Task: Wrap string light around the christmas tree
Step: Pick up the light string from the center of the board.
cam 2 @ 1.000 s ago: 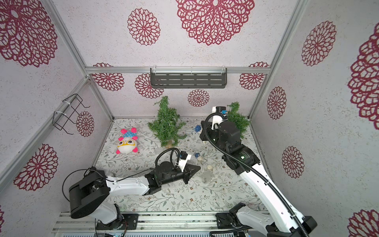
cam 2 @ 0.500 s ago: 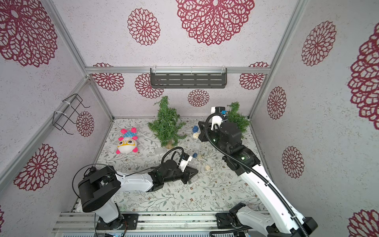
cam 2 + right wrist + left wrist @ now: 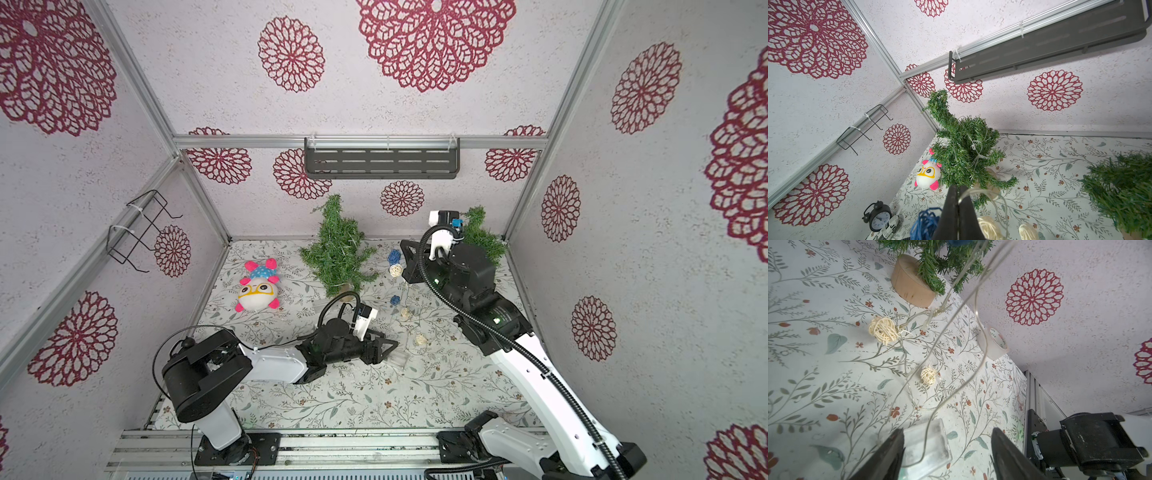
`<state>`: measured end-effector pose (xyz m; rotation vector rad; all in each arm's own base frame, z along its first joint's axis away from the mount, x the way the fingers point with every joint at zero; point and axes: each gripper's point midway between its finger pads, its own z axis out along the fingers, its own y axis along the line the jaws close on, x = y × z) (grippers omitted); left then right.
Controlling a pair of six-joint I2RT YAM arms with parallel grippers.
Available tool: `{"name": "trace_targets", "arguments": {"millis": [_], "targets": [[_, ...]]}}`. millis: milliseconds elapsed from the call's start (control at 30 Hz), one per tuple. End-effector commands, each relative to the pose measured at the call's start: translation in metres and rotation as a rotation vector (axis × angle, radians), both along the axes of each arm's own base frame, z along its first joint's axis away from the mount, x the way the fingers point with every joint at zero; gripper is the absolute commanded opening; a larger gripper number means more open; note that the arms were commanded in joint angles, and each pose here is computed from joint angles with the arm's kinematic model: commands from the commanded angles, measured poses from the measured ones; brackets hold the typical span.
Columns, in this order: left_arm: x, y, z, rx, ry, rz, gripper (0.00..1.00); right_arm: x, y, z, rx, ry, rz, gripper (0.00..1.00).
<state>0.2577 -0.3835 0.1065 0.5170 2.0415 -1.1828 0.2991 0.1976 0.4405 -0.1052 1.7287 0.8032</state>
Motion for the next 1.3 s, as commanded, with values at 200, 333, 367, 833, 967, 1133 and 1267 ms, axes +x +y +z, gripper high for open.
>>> {"name": "trace_targets", "arguments": {"millis": [200,333,367,833,967,1133,1267], "targets": [[0.030,-0.014,0.016,-0.036,-0.122,0.011,0.76,-0.013,-0.007,0.038,0.069,-0.085,0.009,0.00],[0.045,-0.025,0.007,-0.020,-0.167,-0.005,0.69,-0.015,-0.009,0.040,0.077,-0.094,0.006,0.00],[0.048,-0.027,0.004,-0.014,-0.166,-0.011,0.64,-0.016,-0.010,0.041,0.078,-0.097,0.005,0.00],[0.016,0.036,0.066,-0.018,-0.146,0.027,0.00,-0.001,-0.056,0.009,-0.027,-0.034,-0.211,0.00],[-0.005,0.071,0.089,0.116,-0.164,0.033,0.00,0.002,-0.080,-0.033,-0.089,0.070,-0.304,0.00],[-0.020,0.096,0.116,0.208,-0.179,0.005,0.00,-0.014,-0.121,-0.075,-0.206,0.174,-0.469,0.00],[-0.024,0.095,0.144,0.217,-0.195,-0.037,0.00,-0.034,-0.160,-0.078,-0.260,0.211,-0.602,0.00]]}}
